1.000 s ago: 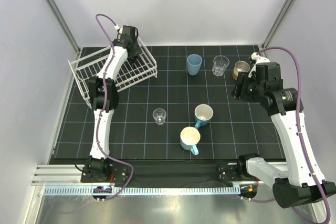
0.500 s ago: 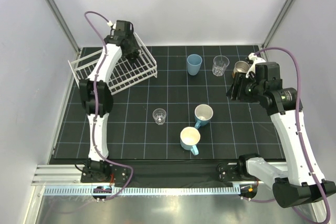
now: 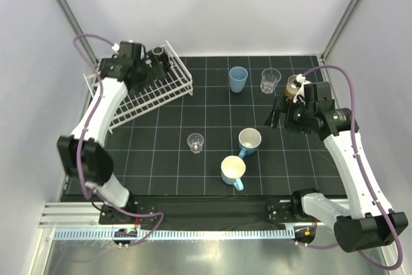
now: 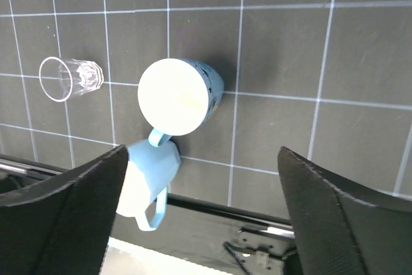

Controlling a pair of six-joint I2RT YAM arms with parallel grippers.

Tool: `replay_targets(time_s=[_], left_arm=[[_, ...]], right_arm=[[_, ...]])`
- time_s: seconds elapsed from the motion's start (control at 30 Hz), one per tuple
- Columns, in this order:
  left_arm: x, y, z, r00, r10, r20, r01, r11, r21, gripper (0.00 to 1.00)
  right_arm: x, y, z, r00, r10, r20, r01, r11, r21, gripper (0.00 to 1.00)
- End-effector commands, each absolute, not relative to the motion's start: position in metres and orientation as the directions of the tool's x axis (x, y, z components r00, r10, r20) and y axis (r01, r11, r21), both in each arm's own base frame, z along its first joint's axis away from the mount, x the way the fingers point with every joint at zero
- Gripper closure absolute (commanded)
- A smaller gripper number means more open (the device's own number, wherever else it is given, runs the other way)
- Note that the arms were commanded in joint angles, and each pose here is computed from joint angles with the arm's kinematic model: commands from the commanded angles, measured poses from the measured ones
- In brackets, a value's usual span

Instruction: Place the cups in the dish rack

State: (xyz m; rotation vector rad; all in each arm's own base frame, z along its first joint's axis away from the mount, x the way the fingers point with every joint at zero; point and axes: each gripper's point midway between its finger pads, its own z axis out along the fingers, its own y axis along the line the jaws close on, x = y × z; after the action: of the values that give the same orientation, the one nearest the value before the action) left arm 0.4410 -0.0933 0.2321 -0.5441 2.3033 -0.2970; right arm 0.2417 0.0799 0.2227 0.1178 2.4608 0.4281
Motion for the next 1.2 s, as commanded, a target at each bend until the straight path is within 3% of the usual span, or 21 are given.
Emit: replay_targets(time_s=[0.0,0.13,0.3,0.53,0.8,1.07,1.17], left_arm=[[0.406,-0.110,0.255,-0.638,-0.517,-0.570,-0.230,0.835,-0.499,0.00],[0.356,-0.112,0.264,-0.604,-0.632,-0.485,-0.283,0.739,-0.611,0.00],[0.324,-0.114,0.280,-0.598,-0.657,-0.459,-0.230,0.689,-0.687,0.00],[0.304,-0.131,0.289,-0.643,-0.673,-0.365,-0.190,0.602,-0.776,0.00],[0.280,-0.152,0.281,-0.713,-0.645,-0.274,-0.157,0.528,-0.834,0.13],[0.279,-0.174,0.287,-0.764,-0.591,-0.259,-0.117,0.522,-0.845,0.16],[0.282,-0.183,0.286,-0.780,-0.576,-0.244,-0.116,0.516,-0.849,0.18]], right_arm=[[0.250,0.085,0.218,-0.796,0.230,-0.560,0.007,0.929,0.371,0.00],[0.244,0.093,0.212,-0.834,0.225,-0.503,0.003,0.915,0.404,0.00],[0.245,0.093,0.200,-0.844,0.225,-0.487,0.015,0.917,0.398,0.00],[0.242,0.103,0.180,-0.866,0.256,-0.430,0.049,0.899,0.436,0.16],[0.248,0.114,0.148,-0.904,0.201,-0.378,0.030,0.910,0.413,0.35],[0.246,0.129,0.117,-0.924,0.175,-0.342,0.046,0.935,0.353,0.37],[0.248,0.131,0.104,-0.924,0.196,-0.329,0.077,0.937,0.340,0.47]])
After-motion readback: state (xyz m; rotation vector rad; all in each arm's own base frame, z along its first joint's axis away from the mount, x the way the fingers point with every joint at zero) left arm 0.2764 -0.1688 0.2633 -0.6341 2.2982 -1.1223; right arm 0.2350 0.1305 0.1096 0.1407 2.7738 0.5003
